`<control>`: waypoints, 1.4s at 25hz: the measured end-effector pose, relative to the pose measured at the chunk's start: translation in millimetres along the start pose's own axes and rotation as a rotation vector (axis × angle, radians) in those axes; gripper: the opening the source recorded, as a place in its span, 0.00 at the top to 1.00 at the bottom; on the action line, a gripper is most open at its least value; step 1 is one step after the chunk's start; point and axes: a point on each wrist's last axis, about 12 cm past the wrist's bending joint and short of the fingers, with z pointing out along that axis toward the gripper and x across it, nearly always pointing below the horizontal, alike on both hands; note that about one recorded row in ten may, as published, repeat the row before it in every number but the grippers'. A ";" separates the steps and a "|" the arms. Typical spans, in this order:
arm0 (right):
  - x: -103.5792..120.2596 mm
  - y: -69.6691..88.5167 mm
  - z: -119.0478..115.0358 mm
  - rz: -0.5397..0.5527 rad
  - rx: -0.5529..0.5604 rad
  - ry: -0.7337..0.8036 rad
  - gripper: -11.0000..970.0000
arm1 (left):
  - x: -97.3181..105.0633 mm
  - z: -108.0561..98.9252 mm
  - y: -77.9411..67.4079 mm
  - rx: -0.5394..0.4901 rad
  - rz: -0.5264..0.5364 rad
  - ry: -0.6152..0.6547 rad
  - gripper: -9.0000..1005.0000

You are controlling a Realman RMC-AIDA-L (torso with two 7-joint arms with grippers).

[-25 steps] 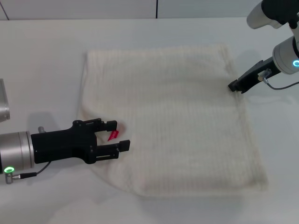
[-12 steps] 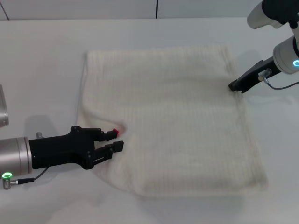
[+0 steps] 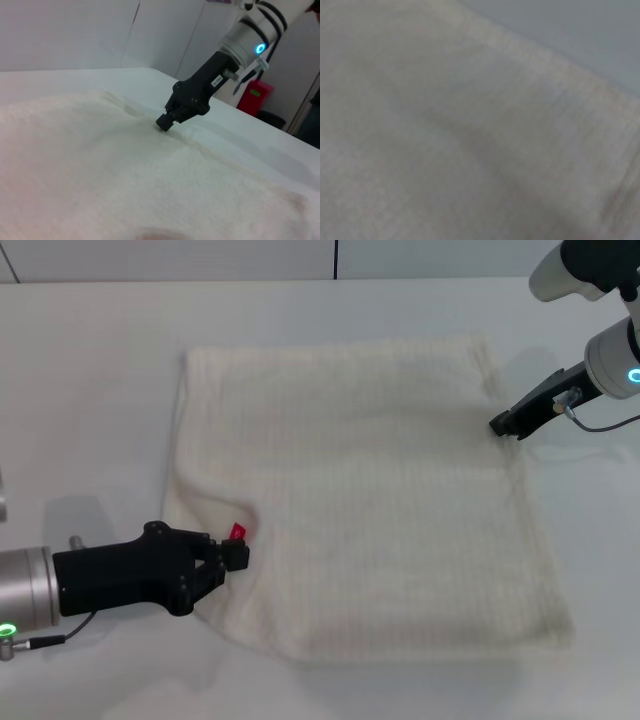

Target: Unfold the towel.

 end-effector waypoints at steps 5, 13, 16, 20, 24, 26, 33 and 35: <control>0.1 0.0 0.0 0.000 0.000 0.000 0.99 | 2.9 -11.3 -4.8 0.016 -0.003 -0.029 0.93; -0.9 0.9 0.5 -0.003 -0.001 0.000 0.99 | 3.6 -33.3 -11.4 0.024 0.013 -0.091 0.92; -1.5 1.3 0.6 -0.004 -0.002 0.000 0.99 | 5.1 -42.1 -13.6 0.026 0.021 -0.112 0.91; -1.7 2.1 1.2 -0.004 -0.004 0.000 0.99 | 10.6 -55.3 -15.2 0.012 0.014 -0.114 0.91; -1.6 2.3 1.4 -0.004 -0.004 0.000 0.99 | 11.6 -56.9 -15.0 0.012 0.012 -0.109 0.90; -1.5 2.3 1.4 -0.003 -0.005 0.000 0.99 | 11.9 -57.2 -15.2 0.014 0.012 -0.105 0.90; -0.9 2.3 1.7 0.001 -0.005 0.002 0.99 | 15.9 -65.1 -16.9 0.045 -0.035 -0.050 0.89; -1.1 2.2 1.4 0.002 -0.005 0.000 0.99 | 18.7 -86.7 -15.3 -0.007 -0.083 -0.076 0.83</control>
